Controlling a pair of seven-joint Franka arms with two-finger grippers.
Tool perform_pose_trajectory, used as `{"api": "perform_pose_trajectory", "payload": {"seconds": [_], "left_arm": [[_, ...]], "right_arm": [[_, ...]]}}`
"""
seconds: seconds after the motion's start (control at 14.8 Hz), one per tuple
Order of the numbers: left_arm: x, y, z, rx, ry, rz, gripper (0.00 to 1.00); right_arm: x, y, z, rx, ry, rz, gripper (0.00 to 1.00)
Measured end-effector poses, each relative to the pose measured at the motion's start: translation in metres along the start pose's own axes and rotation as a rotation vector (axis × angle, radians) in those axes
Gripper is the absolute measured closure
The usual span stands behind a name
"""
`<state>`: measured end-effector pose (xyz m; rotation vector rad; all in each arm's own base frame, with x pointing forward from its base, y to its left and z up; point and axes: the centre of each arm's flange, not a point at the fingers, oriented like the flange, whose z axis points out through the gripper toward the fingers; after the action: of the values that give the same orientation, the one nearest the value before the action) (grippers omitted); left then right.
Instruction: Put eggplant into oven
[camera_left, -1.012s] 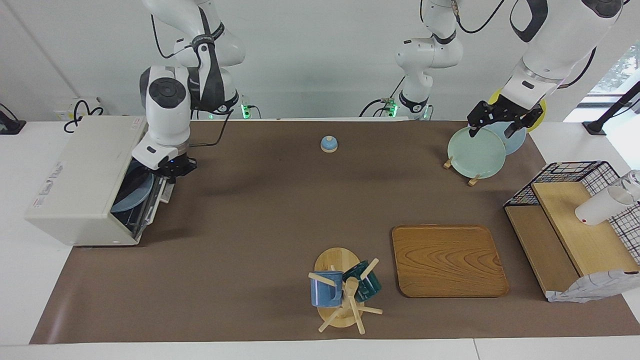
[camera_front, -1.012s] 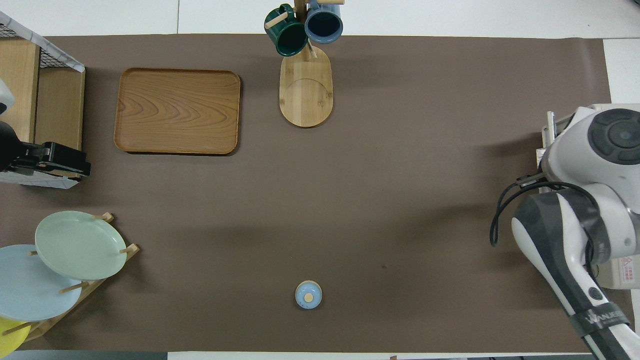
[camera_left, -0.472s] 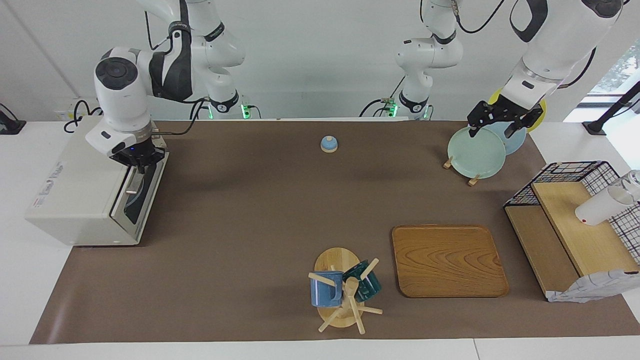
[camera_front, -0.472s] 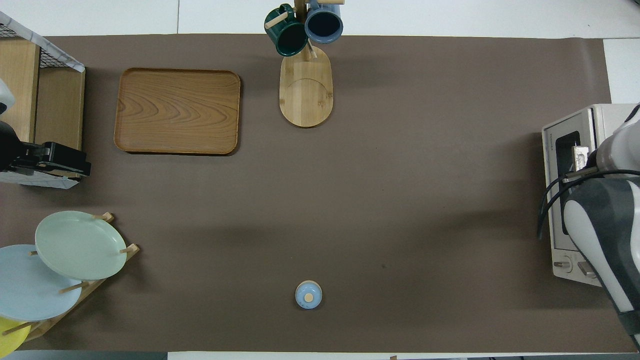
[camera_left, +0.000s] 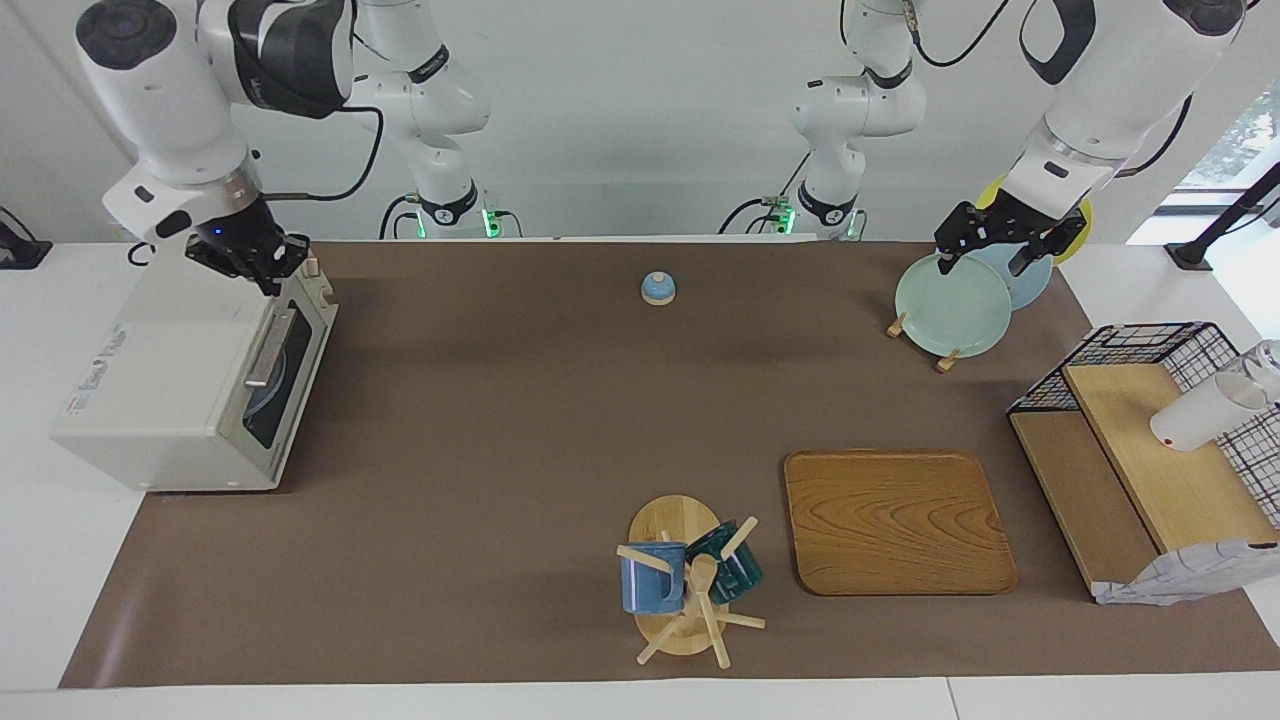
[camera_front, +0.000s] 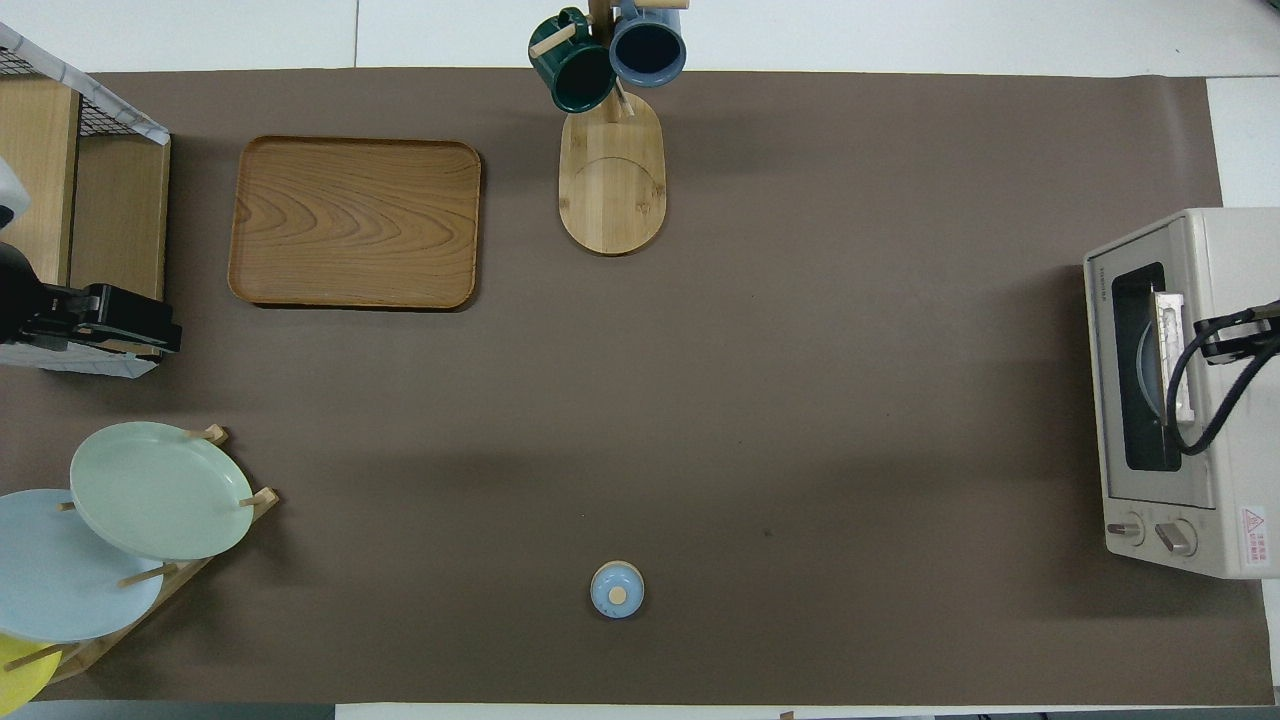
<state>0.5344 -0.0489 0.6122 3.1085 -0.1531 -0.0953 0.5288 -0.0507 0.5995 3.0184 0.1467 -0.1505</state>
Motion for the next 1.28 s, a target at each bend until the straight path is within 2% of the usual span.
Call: {"api": "perform_pose_trajectory", "payload": {"seconds": [0.07, 0.27, 0.47, 0.74, 0.88, 1.28], "left_arm": [[0.0, 0.0, 0.0, 0.0, 0.0, 0.0, 0.0], [0.0, 0.0, 0.0, 0.0, 0.0, 0.0, 0.0], [0.0, 0.0, 0.0, 0.0, 0.0, 0.0, 0.0], [0.0, 0.0, 0.0, 0.0, 0.0, 0.0, 0.0], [0.0, 0.0, 0.0, 0.0, 0.0, 0.0, 0.0], [0.0, 0.0, 0.0, 0.0, 0.0, 0.0, 0.0]], "right_arm": [[-0.002, -0.001, -0.009, 0.006, -0.001, -0.001, 0.91], [-0.005, -0.003, -0.009, 0.017, -0.037, -0.001, 0.83], [-0.003, -0.005, -0.004, 0.031, -0.052, -0.004, 0.52], [-0.001, -0.011, -0.007, 0.061, -0.042, -0.012, 0.12], [0.002, -0.017, -0.012, 0.075, -0.028, -0.012, 0.0], [0.02, -0.041, -0.014, 0.07, -0.042, -0.015, 0.0]]}}
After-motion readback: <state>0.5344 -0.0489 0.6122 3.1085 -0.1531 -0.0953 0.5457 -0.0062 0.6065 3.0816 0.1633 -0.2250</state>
